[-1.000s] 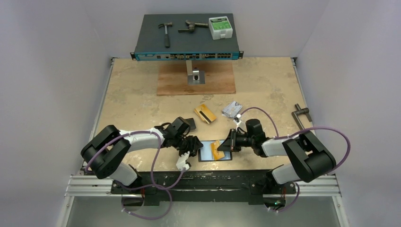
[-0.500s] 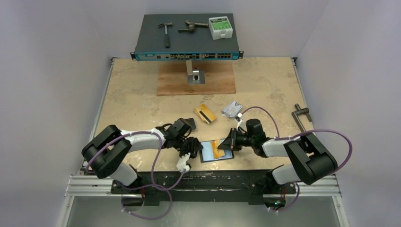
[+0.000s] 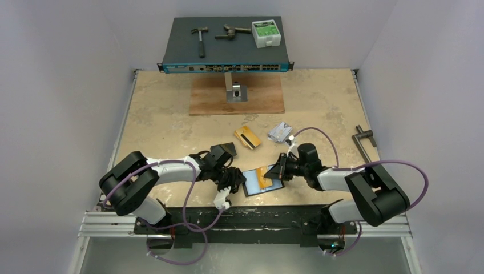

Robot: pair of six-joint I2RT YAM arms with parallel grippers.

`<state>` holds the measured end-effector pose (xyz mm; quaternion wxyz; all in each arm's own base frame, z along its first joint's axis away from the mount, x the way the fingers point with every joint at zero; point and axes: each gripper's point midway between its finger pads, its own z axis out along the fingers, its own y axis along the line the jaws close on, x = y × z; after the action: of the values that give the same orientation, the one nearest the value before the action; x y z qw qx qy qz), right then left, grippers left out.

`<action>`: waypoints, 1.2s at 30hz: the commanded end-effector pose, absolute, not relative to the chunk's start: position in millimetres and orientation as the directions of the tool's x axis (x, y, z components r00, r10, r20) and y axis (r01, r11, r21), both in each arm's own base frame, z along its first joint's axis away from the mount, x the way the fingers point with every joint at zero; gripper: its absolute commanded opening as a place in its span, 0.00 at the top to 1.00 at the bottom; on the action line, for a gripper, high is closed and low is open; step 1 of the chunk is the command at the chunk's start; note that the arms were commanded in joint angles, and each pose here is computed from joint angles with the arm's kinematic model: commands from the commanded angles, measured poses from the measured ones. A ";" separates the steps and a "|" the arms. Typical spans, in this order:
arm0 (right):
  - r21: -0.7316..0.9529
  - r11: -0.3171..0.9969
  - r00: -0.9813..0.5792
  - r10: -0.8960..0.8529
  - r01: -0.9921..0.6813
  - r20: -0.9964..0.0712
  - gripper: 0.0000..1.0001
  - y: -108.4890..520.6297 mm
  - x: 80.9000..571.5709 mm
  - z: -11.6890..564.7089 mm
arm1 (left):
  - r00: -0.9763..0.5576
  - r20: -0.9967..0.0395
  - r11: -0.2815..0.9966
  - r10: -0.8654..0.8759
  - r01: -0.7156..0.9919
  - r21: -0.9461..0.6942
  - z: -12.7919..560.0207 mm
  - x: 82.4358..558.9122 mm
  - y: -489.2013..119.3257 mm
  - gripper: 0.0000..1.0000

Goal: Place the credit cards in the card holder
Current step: Insert the credit card into the card holder.

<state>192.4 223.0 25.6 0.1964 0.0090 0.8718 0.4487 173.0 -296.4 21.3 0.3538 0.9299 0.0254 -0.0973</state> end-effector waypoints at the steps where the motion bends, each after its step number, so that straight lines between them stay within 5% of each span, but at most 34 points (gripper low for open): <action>1: 0.781 0.598 -0.928 0.161 -0.180 -0.337 1.00 223.2 181.4 16.3 | 0.976 -0.054 -0.715 -0.212 -0.117 0.689 26.7 164.2 -307.1 0.74; 18: 0.801 0.582 -0.951 0.148 -0.138 -0.272 0.99 227.1 153.8 7.5 | 0.983 -0.049 -0.733 -0.180 -0.101 0.673 23.3 164.0 -304.5 0.82; 24: 0.779 0.620 -0.955 0.164 -0.097 -0.249 0.83 223.6 149.5 0.4 | 0.987 -0.047 -0.747 -0.153 -0.084 0.660 23.2 165.5 -303.0 0.84; 36: 0.751 0.654 -0.955 0.153 -0.096 -0.255 0.87 217.7 141.1 2.6 | 0.990 -0.050 -0.761 -0.130 -0.068 0.646 21.2 166.1 -302.1 0.87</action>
<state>155.3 229.5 19.5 0.1735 0.0096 0.8763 0.4493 171.0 -296.5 17.5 0.3349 0.9401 0.0106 -0.0631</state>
